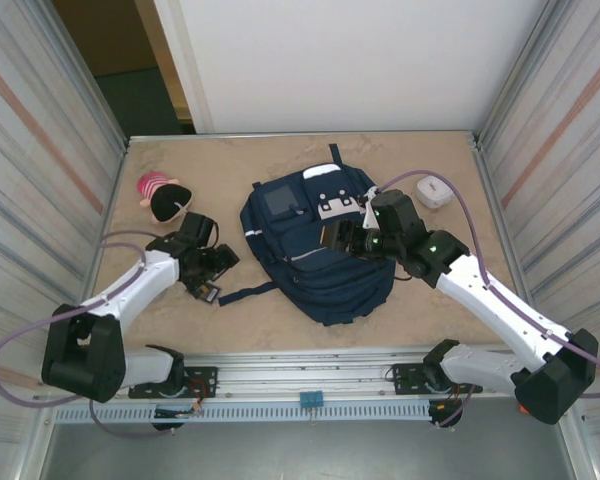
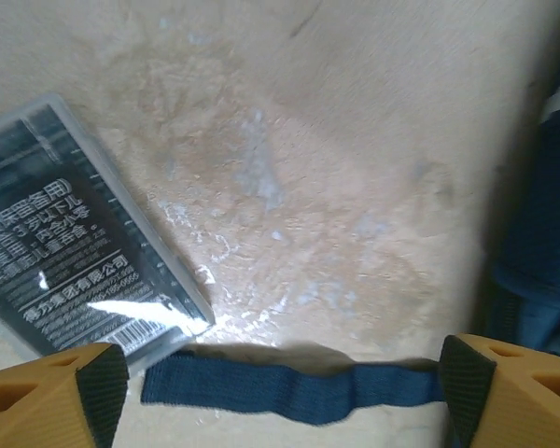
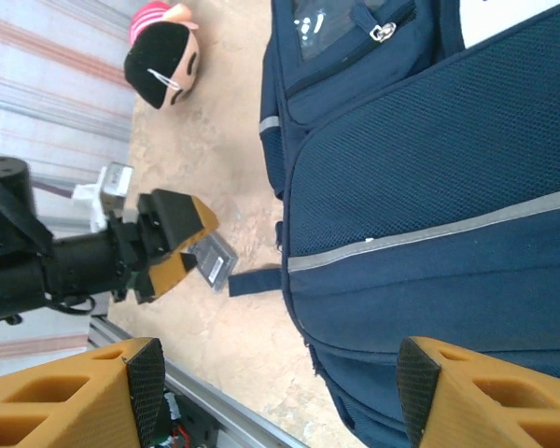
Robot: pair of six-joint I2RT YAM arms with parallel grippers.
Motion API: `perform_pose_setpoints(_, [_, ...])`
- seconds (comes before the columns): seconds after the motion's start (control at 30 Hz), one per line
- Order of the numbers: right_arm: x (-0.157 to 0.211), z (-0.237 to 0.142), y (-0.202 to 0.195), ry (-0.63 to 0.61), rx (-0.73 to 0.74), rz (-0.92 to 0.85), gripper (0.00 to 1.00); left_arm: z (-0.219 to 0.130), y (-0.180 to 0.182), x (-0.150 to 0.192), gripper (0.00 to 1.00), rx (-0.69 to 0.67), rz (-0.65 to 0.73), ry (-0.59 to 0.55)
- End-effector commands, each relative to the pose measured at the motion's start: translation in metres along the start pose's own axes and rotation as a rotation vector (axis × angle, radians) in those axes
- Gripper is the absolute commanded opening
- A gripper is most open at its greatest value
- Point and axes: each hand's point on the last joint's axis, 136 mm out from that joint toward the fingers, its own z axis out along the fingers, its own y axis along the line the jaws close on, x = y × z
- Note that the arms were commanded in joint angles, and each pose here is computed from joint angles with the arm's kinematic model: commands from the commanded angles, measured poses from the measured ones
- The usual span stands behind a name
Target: Pack the student bag
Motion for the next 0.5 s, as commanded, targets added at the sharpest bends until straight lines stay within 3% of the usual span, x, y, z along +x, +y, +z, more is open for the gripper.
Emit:
perform_pose_setpoints(0.0, [0.001, 0.007, 0.004, 0.010, -0.018, -0.038, 0.67, -0.031, 0.026, 0.004, 0.87, -0.123, -0.120, -0.014])
perform_pose_setpoints(0.13, [0.003, 0.013, 0.005, 0.029, -0.027, -0.049, 0.67, -0.040, 0.048, 0.008, 0.87, -0.228, -0.241, -0.019])
perform_pose_setpoints(0.3, [0.003, 0.015, 0.008, 0.048, -0.031, -0.067, 0.67, -0.023, 0.056, 0.012, 0.86, -0.235, -0.365, 0.005])
perform_pose_setpoints(0.47, [0.004, 0.015, 0.006, 0.046, -0.024, -0.076, 0.67, -0.007, 0.060, 0.002, 0.81, -0.242, -0.398, -0.012])
